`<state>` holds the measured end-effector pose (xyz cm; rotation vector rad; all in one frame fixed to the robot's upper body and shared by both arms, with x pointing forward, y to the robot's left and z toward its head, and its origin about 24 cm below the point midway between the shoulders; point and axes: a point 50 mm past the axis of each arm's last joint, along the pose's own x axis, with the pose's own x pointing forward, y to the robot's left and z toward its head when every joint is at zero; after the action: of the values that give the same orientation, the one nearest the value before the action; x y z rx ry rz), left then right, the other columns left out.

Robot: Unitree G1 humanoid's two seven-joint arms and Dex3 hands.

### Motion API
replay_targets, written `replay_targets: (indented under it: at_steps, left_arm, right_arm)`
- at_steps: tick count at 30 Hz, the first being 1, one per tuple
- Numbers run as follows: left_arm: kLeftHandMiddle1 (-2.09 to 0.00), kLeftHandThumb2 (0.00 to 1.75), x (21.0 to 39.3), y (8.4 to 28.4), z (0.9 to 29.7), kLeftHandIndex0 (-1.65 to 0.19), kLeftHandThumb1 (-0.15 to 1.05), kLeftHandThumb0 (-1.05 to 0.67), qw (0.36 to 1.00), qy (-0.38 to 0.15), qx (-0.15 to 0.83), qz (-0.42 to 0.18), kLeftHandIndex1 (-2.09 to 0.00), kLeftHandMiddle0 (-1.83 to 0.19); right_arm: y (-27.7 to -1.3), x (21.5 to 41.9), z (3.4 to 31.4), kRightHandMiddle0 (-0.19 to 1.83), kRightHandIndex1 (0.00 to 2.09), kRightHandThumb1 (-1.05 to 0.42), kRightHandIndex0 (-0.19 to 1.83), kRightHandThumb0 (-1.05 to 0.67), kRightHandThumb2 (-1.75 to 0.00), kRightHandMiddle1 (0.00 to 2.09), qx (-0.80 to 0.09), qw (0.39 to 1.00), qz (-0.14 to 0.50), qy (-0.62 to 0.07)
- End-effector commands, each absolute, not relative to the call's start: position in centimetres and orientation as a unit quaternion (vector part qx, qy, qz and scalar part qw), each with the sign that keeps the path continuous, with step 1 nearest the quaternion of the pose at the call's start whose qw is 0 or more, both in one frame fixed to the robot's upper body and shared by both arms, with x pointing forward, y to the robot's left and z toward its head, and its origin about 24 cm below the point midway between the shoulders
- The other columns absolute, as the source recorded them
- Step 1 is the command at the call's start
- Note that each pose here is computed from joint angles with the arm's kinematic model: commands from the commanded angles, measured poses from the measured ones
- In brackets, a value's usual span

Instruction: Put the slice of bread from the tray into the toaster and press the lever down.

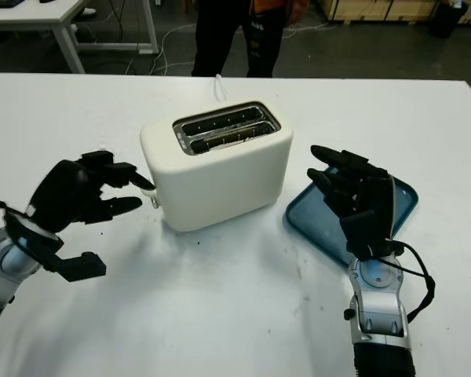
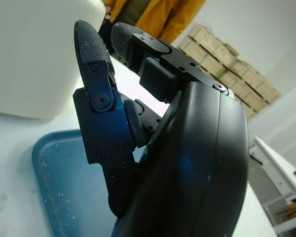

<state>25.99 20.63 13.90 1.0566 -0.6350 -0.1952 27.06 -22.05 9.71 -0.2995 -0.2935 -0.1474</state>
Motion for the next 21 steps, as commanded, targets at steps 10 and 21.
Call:
replay_targets:
  at_steps: [10,21]
  left_arm:
    - [-1.32,0.19,25.1,23.7,16.0,-0.66,0.92,-0.62,0.799,-0.237,0.552,-0.015,-0.45,-0.45]
    - [-1.28,0.19,27.3,24.7,17.2,-0.72,0.92,-0.66,0.777,-0.212,0.592,0.006,-0.41,-0.46]
  right_arm:
    - [-26.4,27.3,14.4,0.88,0.06,-0.86,1.06,-0.64,0.0,0.01,-0.331,0.936,-0.037,-0.114]
    - [-26.4,28.8,18.2,0.86,0.01,-0.86,0.94,-0.6,0.0,0.0,-0.452,0.882,-0.002,-0.131]
